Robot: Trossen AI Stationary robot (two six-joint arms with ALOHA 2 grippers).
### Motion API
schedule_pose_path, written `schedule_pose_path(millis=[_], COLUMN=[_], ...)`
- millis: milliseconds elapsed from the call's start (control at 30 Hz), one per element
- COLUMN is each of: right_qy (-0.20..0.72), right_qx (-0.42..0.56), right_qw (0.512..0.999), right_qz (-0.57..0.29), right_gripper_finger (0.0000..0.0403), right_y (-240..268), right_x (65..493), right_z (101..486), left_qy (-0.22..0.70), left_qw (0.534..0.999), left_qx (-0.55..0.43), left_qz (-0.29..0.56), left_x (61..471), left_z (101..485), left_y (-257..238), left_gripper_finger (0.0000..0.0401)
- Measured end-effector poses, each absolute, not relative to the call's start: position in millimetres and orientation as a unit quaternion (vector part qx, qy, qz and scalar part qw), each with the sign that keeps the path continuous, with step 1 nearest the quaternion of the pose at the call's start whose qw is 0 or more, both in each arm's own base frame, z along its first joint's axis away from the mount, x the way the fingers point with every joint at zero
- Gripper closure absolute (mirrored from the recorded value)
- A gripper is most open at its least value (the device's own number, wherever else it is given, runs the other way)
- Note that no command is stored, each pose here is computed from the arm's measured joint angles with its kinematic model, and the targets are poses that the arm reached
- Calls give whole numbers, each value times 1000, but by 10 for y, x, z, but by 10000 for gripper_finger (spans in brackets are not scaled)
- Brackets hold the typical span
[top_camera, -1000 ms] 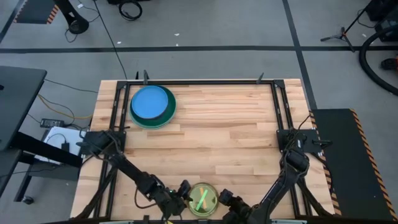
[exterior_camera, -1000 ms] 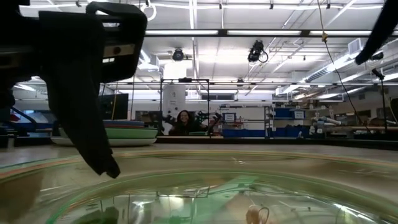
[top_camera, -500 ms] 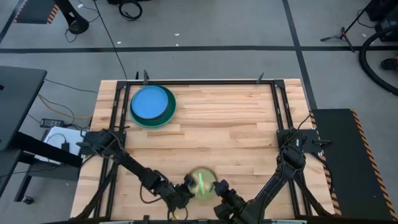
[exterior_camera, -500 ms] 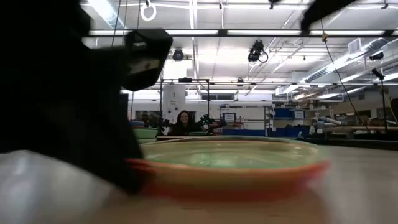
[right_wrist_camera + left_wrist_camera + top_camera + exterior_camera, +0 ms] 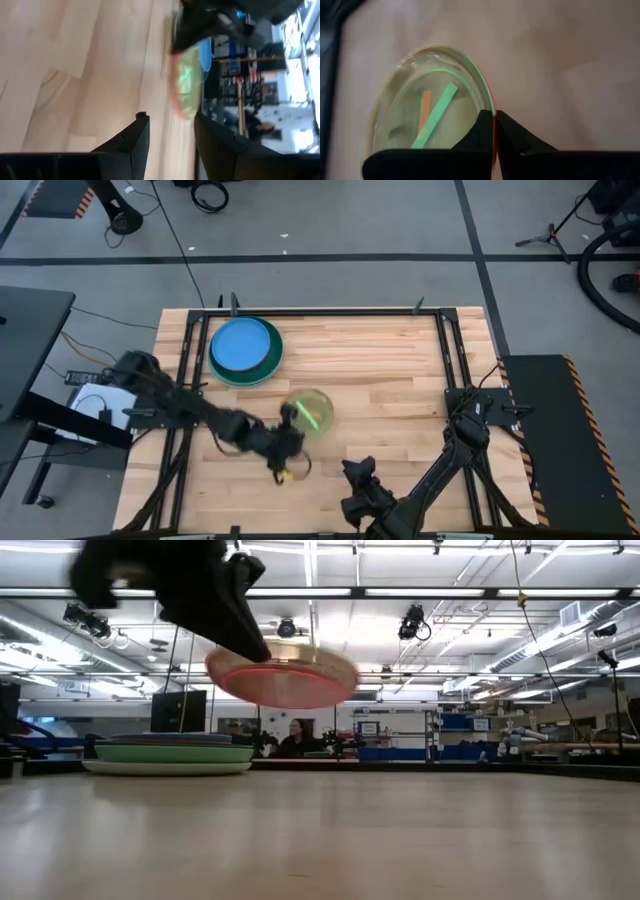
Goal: Stack plastic plates
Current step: Stack the stacked plates on top of the blue plate
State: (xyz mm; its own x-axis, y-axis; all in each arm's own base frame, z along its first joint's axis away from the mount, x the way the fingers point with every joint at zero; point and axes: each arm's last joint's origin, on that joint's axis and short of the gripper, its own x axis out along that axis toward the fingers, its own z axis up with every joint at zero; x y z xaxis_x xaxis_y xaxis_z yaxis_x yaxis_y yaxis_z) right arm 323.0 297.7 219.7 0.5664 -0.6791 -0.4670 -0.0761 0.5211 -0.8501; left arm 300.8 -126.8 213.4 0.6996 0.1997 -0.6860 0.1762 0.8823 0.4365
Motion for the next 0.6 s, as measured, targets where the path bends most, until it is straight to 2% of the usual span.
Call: schedule_pose_path(millis=[167,267,467,600], right_qy=[420,420,385,384], right_qx=[-421,-405,-367,-366], right_qw=[776,786,816,816], right_qz=[-211,-207,-226,-228], right_gripper_finger=[242,242,242,242], right_y=[2941,2970,3081,3090], right_x=[3279,3282,3188,3160], right_z=[2136,2116,2122,2124], left_qy=[419,429,422,388], left_qw=[870,862,860,865], left_qx=[229,220,172,138], left_qz=[123,155,230,286], left_x=[2883,2792,2281,1910], left_z=[2372,2438,2153,2022], left_y=[-767,-587,-218,-12], left_gripper_finger=[391,391,391,391])
